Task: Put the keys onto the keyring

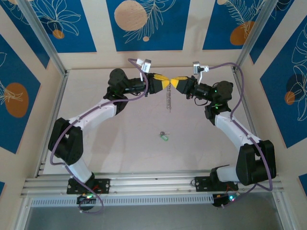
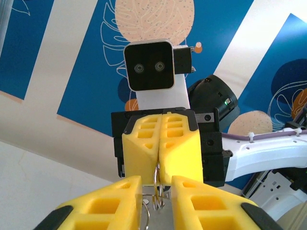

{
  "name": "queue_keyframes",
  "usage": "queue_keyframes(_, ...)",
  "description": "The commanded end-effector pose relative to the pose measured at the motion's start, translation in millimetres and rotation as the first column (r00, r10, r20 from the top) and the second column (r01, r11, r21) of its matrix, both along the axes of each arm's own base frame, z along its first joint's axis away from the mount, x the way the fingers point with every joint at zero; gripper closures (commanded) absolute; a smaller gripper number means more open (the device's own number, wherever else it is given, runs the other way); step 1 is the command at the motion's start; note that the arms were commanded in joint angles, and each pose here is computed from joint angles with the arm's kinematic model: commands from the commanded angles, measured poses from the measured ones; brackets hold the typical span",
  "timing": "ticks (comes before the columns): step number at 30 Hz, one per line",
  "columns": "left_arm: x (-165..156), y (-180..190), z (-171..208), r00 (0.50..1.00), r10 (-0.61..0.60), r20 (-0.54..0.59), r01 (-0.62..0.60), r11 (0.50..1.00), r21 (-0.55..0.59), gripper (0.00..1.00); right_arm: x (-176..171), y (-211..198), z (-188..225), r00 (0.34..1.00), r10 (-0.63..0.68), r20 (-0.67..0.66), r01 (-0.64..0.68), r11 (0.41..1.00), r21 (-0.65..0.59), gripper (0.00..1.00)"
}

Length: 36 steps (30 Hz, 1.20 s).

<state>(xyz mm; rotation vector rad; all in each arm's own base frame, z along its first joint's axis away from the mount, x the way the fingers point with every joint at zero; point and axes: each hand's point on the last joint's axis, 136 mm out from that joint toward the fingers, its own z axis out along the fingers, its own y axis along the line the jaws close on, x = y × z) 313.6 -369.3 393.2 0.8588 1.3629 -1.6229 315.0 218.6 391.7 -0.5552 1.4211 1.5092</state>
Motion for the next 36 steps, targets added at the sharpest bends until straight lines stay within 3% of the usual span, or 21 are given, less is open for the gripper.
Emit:
queue_keyframes(1,-10,-2,18,0.997,-0.037,0.066,0.039,0.999,-0.034,0.78,-1,0,12,0.999,-0.018,0.041,0.017,1.000,0.021,1.00)
queue_keyframes(13,-13,-6,17,0.996,-0.056,0.068,0.058,0.998,-0.022,1.00,-1,-1,12,0.999,-0.024,0.040,0.023,1.000,0.021,1.00)
queue_keyframes(36,-19,-15,17,0.992,-0.085,0.089,0.087,0.996,-0.017,0.97,-2,-1,7,0.999,-0.022,0.032,0.022,1.000,0.015,1.00)
